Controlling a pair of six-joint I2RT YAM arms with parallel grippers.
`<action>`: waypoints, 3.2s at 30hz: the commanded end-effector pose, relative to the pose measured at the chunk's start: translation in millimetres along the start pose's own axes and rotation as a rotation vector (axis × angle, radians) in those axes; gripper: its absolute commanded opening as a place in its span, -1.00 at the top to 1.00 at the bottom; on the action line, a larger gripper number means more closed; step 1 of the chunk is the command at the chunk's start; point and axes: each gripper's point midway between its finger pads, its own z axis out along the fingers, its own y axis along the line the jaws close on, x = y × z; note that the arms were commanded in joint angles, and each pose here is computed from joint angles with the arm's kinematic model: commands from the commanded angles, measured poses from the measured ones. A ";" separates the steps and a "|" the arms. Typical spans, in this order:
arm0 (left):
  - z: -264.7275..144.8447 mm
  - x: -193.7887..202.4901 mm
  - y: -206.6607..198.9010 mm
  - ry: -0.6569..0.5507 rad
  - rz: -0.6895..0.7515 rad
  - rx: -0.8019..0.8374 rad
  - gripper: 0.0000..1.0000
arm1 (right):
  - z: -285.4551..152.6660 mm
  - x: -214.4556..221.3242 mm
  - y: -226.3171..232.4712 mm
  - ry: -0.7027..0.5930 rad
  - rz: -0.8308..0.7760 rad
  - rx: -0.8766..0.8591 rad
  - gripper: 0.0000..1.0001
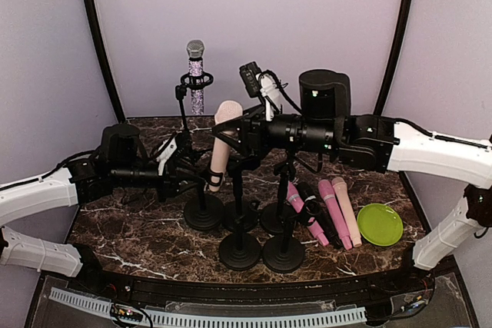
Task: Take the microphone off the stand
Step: Remove the microphone from the microphone stand, then place the microphone stand at the center of the board.
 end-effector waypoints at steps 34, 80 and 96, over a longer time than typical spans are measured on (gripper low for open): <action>3.0 57.1 2.7 0.203 -0.080 -0.023 1.00 | -124.3 -158.0 -46.8 -0.548 0.188 0.340 0.64; 7.9 16.8 62.3 -0.057 -0.181 -0.332 1.00 | -170.1 101.0 -179.2 0.408 0.267 0.712 0.62; 2.7 19.9 64.3 -0.051 -0.255 -0.356 -0.10 | -137.3 162.9 -208.0 0.589 0.301 0.743 0.62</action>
